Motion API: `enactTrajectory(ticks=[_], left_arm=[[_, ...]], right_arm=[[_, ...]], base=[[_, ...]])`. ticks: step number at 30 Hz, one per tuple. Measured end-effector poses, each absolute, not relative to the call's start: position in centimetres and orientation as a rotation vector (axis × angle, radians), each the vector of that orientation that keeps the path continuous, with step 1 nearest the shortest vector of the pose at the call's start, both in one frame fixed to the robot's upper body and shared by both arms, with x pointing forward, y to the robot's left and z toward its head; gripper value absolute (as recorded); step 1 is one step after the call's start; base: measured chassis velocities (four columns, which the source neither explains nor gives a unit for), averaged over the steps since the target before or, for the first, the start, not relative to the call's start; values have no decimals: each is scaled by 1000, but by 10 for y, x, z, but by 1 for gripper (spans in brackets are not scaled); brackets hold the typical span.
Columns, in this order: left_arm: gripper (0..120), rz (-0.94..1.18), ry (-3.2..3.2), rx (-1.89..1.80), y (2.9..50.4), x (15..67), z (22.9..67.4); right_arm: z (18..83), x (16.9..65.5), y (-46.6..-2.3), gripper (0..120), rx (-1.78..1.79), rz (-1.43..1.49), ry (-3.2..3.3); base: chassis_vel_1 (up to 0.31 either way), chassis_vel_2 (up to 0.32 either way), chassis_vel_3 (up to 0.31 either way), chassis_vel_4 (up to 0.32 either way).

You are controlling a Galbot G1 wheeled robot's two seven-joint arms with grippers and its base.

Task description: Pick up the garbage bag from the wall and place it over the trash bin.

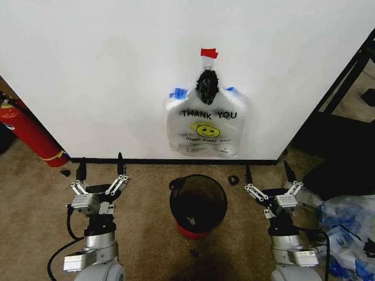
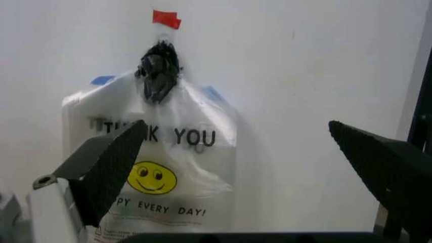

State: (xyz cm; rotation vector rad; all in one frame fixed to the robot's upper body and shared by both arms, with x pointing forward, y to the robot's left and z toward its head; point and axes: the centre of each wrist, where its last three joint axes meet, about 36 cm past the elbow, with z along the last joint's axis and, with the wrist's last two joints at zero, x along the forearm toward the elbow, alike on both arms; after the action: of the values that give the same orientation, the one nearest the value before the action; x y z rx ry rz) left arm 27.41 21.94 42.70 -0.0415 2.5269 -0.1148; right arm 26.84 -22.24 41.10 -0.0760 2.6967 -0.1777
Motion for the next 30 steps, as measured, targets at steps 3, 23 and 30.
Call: enactTrajectory(ticks=[3, 23, 30], left_arm=[[100, -104, 2522, -22, 220, 273, 426], [100, -99, 2497, 24, 217, 275, 417], [100, -94, 2494, 9, 218, 273, 419]], right_arm=[[412, 267, -223, 100, -74, -175, 2699], [413, 266, -222, 100, -73, -173, 2698], [409, 270, -221, 100, -99, -193, 2693]], base=[[0, 0, 0, 0], [0, 0, 0, 0], [0, 0, 0, 0]])
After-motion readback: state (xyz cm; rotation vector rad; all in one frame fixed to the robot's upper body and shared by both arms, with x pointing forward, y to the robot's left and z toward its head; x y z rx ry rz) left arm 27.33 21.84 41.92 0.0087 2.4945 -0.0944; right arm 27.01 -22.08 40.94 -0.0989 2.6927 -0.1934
